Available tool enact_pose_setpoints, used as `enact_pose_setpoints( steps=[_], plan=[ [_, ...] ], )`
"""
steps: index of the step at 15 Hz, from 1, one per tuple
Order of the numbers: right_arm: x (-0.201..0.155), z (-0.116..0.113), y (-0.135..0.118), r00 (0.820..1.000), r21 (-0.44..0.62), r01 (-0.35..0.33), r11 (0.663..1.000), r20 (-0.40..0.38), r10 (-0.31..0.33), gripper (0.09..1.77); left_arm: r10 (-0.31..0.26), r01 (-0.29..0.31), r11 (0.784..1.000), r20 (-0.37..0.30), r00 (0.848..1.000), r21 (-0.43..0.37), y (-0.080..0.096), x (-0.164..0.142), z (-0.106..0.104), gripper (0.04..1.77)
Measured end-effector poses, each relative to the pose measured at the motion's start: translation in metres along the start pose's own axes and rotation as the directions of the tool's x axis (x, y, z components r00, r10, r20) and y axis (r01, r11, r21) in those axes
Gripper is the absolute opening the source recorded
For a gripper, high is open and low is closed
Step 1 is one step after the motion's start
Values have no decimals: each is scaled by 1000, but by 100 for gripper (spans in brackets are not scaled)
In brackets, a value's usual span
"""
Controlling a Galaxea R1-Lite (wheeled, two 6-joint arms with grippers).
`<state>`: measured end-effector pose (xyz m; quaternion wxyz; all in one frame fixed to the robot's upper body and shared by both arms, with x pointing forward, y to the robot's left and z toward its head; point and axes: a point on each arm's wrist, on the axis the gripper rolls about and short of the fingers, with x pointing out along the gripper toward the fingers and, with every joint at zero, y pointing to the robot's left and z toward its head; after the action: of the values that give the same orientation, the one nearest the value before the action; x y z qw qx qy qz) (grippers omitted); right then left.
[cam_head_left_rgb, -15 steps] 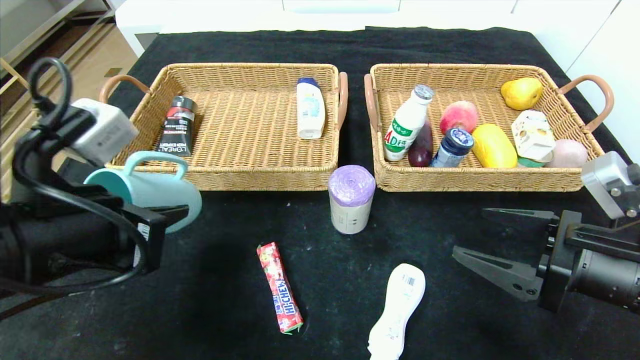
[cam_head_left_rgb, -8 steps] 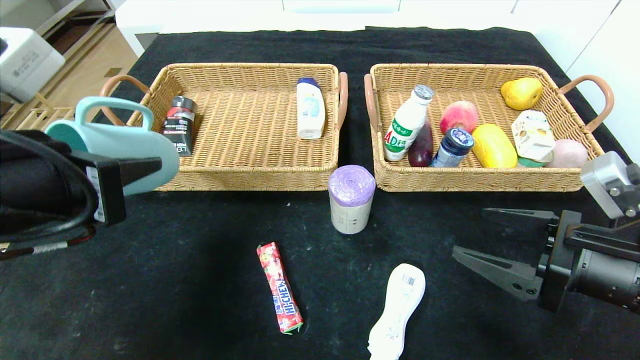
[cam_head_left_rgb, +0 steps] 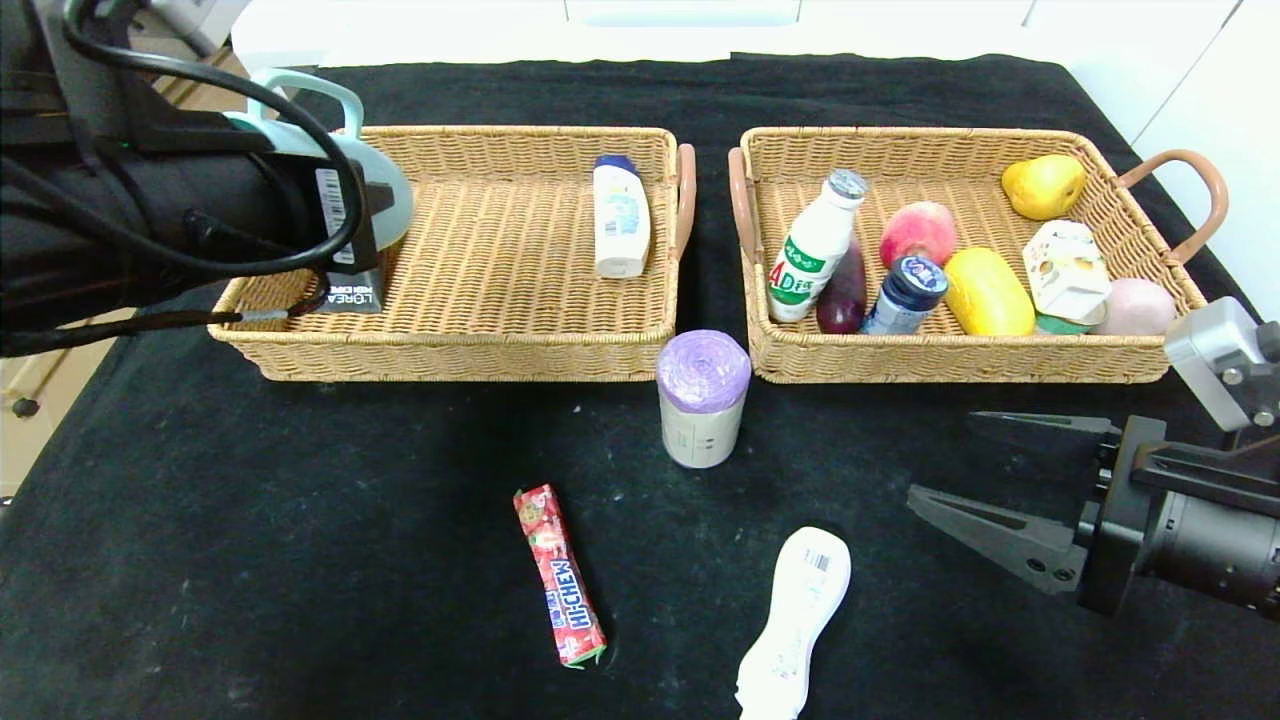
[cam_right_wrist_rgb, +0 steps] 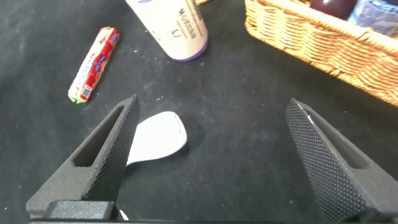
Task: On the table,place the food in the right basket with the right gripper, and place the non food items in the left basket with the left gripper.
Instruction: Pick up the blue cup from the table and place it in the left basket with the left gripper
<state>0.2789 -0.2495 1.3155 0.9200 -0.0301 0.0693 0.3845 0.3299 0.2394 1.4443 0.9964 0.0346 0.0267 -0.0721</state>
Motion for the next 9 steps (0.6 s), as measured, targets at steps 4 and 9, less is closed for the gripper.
enact_pose_setpoints(
  steps=[4,9],
  plan=[
    [-2,2,-1,1000,-3,7,1000,10,-7,171,-15,15,1000,-3,1000,0,-12,47,-1,18],
    [-4,4,0,1000,-7,9,1000,20,-9,171,-11,11,1000,-27,1000,5,-22,93,-11,18]
  ],
)
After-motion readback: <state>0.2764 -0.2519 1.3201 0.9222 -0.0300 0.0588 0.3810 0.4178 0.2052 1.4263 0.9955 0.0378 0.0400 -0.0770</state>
